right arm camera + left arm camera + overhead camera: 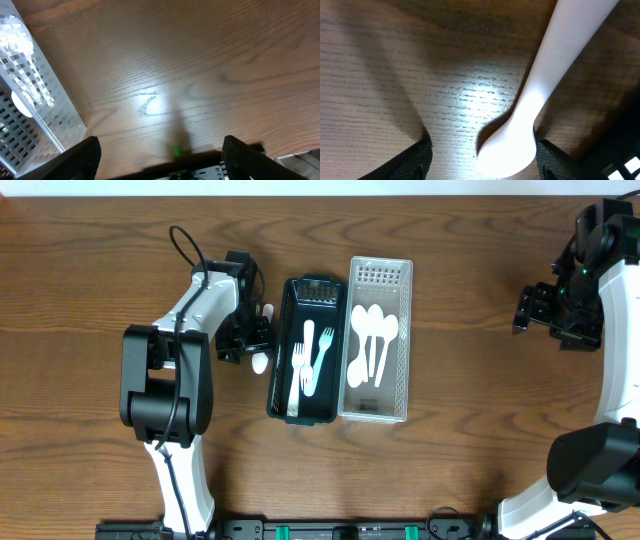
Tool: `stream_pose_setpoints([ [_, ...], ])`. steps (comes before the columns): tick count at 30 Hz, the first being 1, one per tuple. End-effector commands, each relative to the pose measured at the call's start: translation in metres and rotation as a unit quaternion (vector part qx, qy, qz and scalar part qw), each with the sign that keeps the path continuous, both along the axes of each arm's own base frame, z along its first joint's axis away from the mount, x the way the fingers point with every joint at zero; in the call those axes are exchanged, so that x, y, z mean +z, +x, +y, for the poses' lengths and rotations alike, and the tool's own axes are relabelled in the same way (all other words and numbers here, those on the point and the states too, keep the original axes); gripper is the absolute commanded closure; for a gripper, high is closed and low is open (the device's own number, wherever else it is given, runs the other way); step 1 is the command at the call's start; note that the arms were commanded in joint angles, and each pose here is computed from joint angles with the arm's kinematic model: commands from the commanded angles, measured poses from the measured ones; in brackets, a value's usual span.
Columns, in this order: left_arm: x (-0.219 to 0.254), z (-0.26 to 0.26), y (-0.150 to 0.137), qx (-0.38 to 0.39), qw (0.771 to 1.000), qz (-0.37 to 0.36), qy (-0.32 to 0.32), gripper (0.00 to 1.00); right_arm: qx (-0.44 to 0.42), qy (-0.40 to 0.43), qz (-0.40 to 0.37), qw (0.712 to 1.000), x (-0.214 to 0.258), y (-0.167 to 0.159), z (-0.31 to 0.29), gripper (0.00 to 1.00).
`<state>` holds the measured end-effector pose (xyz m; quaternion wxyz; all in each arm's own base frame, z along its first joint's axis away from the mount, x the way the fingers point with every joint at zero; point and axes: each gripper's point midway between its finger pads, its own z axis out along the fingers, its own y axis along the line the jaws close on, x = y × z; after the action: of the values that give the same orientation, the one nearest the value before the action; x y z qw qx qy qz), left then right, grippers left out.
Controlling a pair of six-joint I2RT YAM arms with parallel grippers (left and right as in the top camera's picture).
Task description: Pack container
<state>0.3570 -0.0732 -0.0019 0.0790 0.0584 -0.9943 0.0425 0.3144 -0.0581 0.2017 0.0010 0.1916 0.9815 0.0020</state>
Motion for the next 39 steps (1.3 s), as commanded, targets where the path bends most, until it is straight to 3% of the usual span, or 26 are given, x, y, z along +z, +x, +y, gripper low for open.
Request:
stream_pose_setpoints([
  [1,-0.013,0.001,-0.009,0.008,1.0,0.025,0.003,0.31,0.005,0.0,0.001,1.0,0.0,0.0,0.0,0.19],
  [10,-0.013,0.004,-0.011,-0.049,0.999,0.025,0.001,0.38,0.008,0.0,0.002,1.0,0.0,0.0,0.0,0.19],
  [17,-0.012,0.034,-0.01,-0.089,0.992,0.024,0.084,0.38,0.008,0.001,0.003,1.0,0.0,-0.001,0.001,0.2],
  [32,-0.017,0.031,0.015,-0.193,0.979,-0.028,0.066,0.37,0.014,0.002,0.012,1.0,0.0,-0.005,0.001,0.19],
  [39,-0.016,0.032,0.009,-0.196,0.978,-0.017,0.065,0.44,0.014,0.002,0.013,1.0,0.0,-0.005,0.001,0.19],
])
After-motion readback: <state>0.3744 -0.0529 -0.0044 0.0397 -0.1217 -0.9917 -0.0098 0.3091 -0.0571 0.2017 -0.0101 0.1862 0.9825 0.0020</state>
